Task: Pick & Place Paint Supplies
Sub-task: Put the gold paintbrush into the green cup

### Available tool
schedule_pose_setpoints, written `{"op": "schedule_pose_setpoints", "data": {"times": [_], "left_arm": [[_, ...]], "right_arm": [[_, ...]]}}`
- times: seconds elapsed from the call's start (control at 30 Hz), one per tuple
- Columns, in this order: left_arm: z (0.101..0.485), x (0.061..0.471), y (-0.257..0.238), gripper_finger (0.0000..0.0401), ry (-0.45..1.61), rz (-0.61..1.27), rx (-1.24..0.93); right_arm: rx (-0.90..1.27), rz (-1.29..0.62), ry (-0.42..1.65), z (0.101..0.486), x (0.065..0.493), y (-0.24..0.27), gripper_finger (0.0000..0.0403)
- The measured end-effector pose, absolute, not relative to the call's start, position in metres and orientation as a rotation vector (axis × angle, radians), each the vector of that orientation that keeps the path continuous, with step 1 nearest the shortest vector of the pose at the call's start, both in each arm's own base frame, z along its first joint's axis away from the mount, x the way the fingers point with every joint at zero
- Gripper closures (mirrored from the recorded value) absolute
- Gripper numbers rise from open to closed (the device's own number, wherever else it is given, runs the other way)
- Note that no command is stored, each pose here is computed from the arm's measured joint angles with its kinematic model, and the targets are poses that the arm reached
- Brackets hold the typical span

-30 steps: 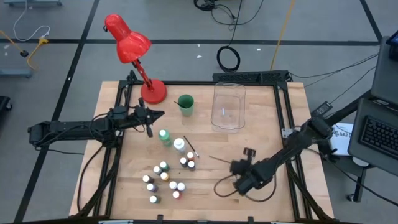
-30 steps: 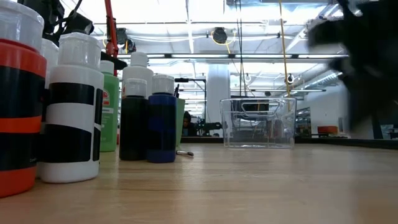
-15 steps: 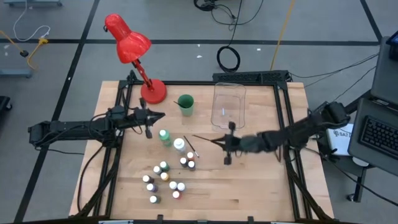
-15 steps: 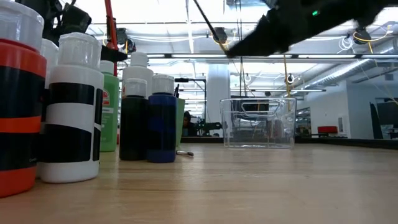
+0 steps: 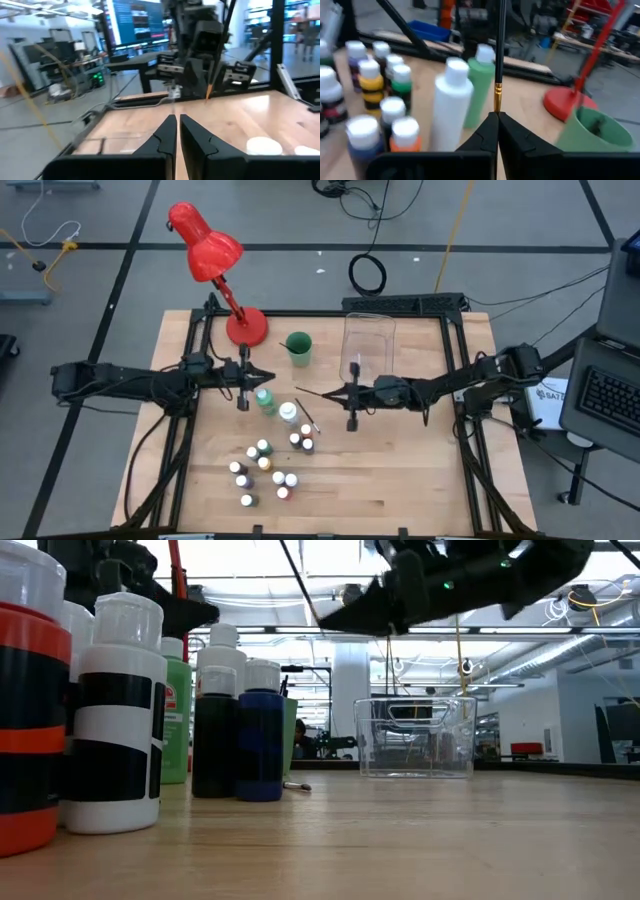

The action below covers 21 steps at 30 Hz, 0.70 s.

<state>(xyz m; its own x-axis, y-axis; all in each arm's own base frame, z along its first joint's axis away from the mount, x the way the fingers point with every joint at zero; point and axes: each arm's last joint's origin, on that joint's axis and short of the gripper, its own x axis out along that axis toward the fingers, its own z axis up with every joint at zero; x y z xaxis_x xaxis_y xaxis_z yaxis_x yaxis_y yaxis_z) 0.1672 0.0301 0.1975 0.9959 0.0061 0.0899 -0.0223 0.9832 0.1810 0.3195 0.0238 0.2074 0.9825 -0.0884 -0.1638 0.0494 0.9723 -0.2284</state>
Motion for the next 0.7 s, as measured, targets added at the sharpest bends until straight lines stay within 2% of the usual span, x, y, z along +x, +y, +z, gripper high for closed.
{"op": "schedule_pose_setpoints", "data": {"times": [0.2,0.4,0.53,0.7], "left_arm": [[0.208,0.176,0.018,0.0375,-0.258,-0.174,0.182],[0.221,0.185,0.012,0.0363,-0.276,-0.181,0.159],[0.238,0.197,0.008,0.0315,-0.258,-0.184,0.149],[0.25,0.219,0.006,0.0232,-0.146,-0.153,0.174]], "right_arm": [[-0.234,-0.045,0.182,0.208,0.322,0.025,0.0403],[-0.265,-0.051,0.174,0.209,0.323,0.024,0.0403],[-0.268,-0.06,0.178,0.208,0.323,0.021,0.0403],[-0.275,-0.061,0.171,0.209,0.323,0.021,0.0403]]}}
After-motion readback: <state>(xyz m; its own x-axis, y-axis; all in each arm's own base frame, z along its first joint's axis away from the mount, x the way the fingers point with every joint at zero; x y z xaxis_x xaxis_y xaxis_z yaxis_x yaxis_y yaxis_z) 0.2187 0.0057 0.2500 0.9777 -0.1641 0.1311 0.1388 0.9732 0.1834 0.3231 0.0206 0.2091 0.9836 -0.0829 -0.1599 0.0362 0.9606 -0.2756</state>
